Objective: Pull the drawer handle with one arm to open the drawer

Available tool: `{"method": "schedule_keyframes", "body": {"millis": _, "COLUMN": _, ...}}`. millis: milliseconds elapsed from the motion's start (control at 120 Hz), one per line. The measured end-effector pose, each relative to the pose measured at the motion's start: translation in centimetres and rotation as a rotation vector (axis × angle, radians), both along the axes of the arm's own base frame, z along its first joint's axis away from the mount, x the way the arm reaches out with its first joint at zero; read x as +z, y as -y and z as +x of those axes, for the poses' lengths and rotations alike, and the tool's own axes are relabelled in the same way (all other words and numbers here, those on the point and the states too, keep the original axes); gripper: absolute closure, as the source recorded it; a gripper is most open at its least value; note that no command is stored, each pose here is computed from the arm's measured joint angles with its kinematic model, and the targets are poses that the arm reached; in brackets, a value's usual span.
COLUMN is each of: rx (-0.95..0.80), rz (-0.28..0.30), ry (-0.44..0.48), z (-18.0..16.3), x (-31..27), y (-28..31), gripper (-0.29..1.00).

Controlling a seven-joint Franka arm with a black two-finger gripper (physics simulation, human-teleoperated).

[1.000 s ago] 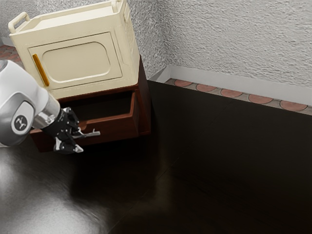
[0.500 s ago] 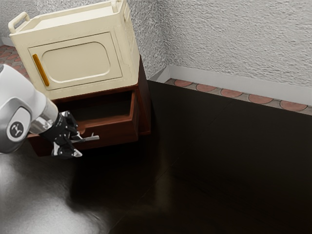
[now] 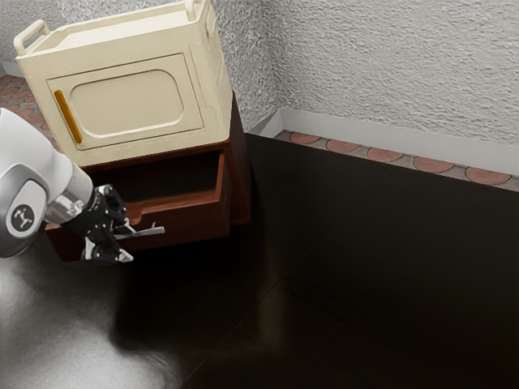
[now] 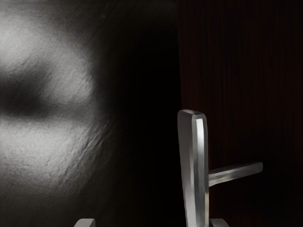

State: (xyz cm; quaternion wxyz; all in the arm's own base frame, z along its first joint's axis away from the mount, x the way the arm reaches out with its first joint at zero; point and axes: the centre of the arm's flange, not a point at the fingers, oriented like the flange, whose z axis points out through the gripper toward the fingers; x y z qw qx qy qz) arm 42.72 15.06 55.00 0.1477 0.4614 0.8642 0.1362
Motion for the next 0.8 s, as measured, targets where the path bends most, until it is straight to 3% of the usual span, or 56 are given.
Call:
{"method": "schedule_keyframes", "body": {"millis": 367, "rx": -0.036, "rz": 0.082, "ry": 0.056, "z": 0.5, "x": 5.0, "y": 0.2, "gripper": 0.41}}
{"method": "schedule_keyframes", "body": {"millis": 542, "rx": -0.042, "rz": 0.094, "ry": 0.078, "z": 4.7, "x": 15.2, "y": -2.3, "gripper": 0.2}}
{"method": "schedule_keyframes", "body": {"millis": 633, "rx": -0.065, "rz": 0.06, "ry": 0.012, "z": 4.7, "x": 19.5, "y": -3.4, "gripper": 0.13}}
{"method": "schedule_keyframes", "body": {"millis": 800, "rx": -0.257, "rz": 0.006, "ry": -0.23, "z": 4.1, "x": 16.0, "y": 2.0, "gripper": 0.06}}
